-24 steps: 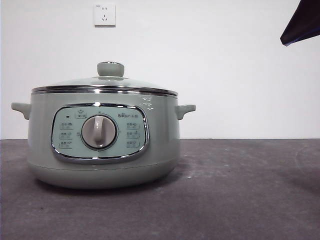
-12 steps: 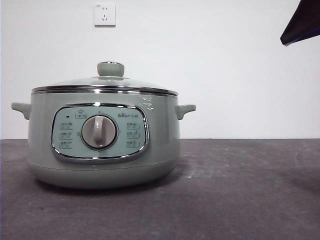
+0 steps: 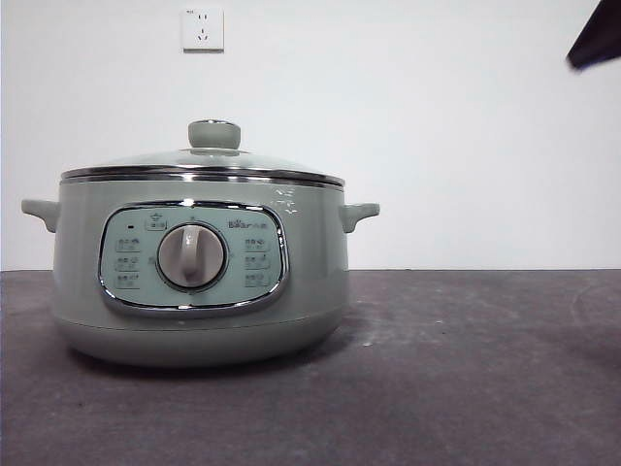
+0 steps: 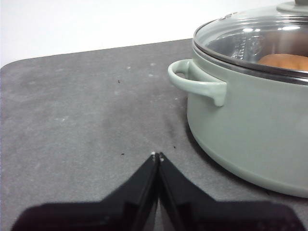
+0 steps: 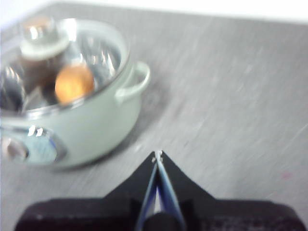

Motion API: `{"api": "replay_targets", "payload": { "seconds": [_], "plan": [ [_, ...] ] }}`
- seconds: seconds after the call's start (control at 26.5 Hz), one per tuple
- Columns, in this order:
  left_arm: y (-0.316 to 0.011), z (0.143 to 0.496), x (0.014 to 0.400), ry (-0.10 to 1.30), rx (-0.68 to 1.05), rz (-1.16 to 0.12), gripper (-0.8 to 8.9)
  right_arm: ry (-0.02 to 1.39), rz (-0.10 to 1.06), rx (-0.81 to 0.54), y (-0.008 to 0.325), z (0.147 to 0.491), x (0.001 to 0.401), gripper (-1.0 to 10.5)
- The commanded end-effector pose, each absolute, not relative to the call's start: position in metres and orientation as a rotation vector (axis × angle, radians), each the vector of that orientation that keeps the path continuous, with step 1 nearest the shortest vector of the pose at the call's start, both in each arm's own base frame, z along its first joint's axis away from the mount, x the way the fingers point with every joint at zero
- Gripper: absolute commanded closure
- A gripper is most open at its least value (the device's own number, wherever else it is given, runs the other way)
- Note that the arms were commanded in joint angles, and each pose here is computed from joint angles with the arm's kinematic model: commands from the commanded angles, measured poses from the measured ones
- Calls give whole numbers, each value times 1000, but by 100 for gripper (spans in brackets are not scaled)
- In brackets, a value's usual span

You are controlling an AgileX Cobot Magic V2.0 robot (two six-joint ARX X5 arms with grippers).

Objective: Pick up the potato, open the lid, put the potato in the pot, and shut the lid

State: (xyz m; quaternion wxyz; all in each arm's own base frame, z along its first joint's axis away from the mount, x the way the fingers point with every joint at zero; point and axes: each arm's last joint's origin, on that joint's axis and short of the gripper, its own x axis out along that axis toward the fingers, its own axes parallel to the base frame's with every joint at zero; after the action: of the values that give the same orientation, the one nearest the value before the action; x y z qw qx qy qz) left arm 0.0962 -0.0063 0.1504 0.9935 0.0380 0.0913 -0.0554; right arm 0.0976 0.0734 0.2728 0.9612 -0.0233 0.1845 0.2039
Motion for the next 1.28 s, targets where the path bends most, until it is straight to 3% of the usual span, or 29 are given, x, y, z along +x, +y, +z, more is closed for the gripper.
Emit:
{"api": "replay_targets", "payload": {
  "seconds": [0.04,0.11,0.19,0.34,0.6,1.28],
  "plan": [
    [-6,146,97,195,67,-107,817,341,332,-37,60,269,98,946],
    [-6,146,97,195,67,-105,817,308,325,7,48,260,99,946],
    [-6,146,97,195,67,-106,817,247,393,38,37,244,97,946],
    [-6,146,97,195,67,-106,817,139,336,56,24,206,97,946],
    [-6,146,97,195,67,-106,817,147,323,58,23,162,95,946],
    [-6,146,97,195,67,-106,817,187,319,47,22,148,94,946]
  ]
}}
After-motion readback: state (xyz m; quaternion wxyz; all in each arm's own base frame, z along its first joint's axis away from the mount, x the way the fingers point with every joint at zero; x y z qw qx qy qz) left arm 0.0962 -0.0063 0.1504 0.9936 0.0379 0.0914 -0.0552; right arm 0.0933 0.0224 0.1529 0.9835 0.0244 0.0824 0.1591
